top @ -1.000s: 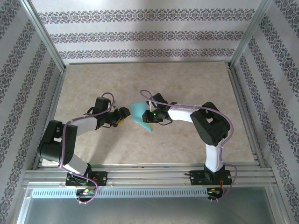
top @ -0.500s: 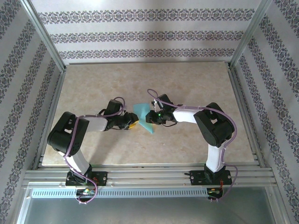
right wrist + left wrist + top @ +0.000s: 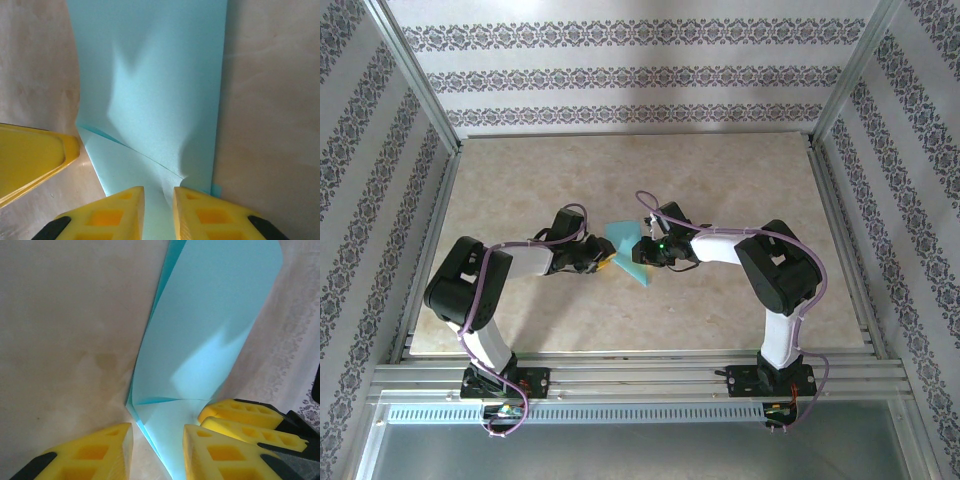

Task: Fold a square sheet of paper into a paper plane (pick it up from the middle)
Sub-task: Fourth fold the wing at the center of the table.

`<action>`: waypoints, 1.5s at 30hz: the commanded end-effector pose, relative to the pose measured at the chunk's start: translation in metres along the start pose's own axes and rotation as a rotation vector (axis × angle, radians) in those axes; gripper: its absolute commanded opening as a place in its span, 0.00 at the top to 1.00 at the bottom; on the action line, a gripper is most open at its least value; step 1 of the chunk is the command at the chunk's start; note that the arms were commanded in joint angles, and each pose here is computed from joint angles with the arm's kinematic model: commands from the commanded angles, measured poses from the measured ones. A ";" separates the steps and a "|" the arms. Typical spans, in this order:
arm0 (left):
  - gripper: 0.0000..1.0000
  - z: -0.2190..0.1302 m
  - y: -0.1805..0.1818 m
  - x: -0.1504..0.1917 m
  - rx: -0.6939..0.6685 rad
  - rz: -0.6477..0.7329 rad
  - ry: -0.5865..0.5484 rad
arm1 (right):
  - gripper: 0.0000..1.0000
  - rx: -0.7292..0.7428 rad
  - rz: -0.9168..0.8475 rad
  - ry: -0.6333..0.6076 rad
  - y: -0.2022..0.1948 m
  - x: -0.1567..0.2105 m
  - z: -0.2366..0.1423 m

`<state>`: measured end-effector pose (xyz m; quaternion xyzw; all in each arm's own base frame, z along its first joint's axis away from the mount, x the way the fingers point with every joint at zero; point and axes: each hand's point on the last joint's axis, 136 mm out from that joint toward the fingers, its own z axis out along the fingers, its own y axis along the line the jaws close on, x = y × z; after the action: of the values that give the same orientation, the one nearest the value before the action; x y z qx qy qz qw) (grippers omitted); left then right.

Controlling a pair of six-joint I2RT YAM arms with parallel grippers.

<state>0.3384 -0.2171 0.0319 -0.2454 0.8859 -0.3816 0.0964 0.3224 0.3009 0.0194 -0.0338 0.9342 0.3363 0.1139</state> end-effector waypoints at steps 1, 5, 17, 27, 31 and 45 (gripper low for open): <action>0.67 0.006 0.002 0.003 -0.049 -0.008 0.009 | 0.74 0.054 0.041 0.064 -0.023 0.021 0.006; 0.67 0.011 0.001 0.001 -0.060 -0.004 0.012 | 0.75 0.055 0.041 0.065 -0.024 0.022 0.006; 0.67 0.003 0.010 0.002 -0.117 0.001 -0.009 | 0.75 0.062 0.039 0.071 -0.028 0.023 0.007; 0.75 0.009 -0.008 0.000 -0.037 0.016 0.007 | 0.76 0.069 0.043 0.085 -0.032 0.026 0.010; 0.76 0.007 -0.013 0.000 -0.028 0.039 0.008 | 0.76 0.073 0.045 0.090 -0.033 0.027 0.011; 0.76 0.008 -0.031 0.000 0.067 0.107 0.012 | 0.77 0.076 0.046 0.100 -0.036 0.029 0.014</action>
<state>0.3485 -0.2283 0.0368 -0.2316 0.8893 -0.3817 0.0989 0.3225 0.3002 0.0178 -0.0332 0.9331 0.3406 0.1102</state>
